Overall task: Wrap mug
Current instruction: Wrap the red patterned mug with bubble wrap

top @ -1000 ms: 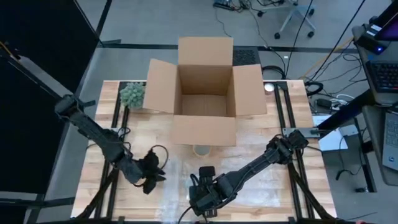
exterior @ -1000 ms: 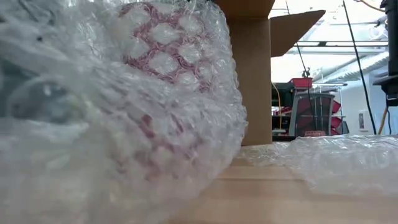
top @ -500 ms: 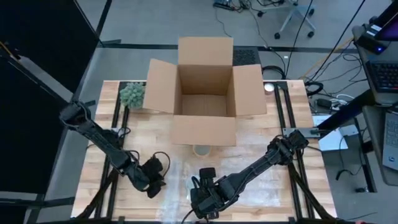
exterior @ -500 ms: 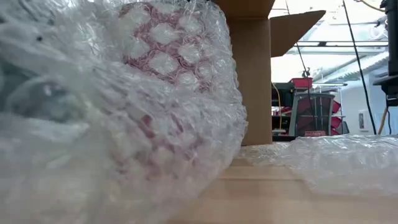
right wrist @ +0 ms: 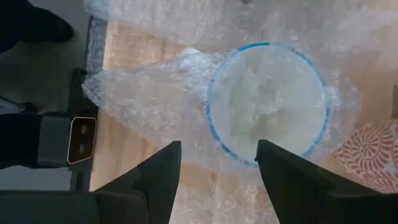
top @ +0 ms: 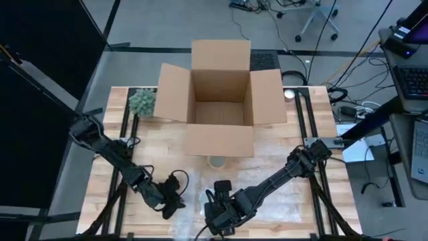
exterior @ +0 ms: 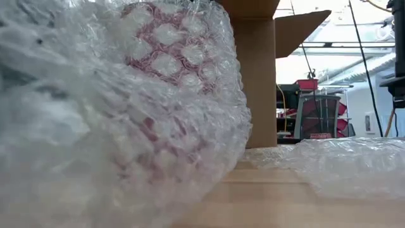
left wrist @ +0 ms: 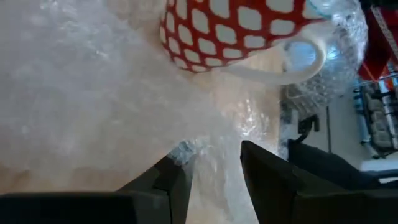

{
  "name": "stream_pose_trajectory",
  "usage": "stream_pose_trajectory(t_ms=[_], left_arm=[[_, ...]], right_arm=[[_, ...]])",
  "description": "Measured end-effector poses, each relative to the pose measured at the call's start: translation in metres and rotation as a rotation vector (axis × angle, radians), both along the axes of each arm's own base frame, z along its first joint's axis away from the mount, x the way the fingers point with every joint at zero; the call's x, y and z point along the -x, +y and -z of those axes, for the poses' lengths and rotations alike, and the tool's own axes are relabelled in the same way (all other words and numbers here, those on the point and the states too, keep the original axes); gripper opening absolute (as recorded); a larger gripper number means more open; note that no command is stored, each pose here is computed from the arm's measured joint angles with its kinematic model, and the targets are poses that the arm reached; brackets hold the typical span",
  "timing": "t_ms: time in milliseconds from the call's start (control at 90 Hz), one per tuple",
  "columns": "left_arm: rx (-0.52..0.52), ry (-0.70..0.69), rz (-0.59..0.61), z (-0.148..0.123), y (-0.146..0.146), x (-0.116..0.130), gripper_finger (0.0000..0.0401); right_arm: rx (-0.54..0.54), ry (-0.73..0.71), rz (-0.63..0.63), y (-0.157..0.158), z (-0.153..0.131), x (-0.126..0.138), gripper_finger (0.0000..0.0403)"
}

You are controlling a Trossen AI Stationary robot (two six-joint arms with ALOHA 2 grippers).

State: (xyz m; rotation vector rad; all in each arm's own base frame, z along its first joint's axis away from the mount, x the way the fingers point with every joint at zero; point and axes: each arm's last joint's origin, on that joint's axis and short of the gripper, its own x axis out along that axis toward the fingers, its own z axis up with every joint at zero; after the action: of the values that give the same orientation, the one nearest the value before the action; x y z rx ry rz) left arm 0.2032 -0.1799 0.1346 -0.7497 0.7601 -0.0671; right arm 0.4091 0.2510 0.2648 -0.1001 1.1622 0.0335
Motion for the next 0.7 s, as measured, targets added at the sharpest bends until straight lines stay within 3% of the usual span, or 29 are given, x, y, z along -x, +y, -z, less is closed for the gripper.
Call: stream_pose_trajectory(t_ms=[189,356,478,700], left_arm=[[-0.056,0.01,0.019,0.002,0.002,0.002,0.0012],[-0.002,-0.063,0.041,-0.022,0.0,0.009,0.0002],[0.019,-0.207,0.028,-0.056,0.005,0.019,0.0],[-0.069,-0.464,0.021,-0.112,0.016,0.014,0.0]], right_arm=[[-0.001,-0.002,0.0,0.0,0.0,0.0,0.0196],[-0.008,-0.006,0.001,0.002,-0.004,0.003,0.0196],[-0.016,-0.008,0.007,0.004,-0.009,0.008,0.0196],[-0.016,0.007,0.018,0.008,-0.009,0.013,0.0196]])
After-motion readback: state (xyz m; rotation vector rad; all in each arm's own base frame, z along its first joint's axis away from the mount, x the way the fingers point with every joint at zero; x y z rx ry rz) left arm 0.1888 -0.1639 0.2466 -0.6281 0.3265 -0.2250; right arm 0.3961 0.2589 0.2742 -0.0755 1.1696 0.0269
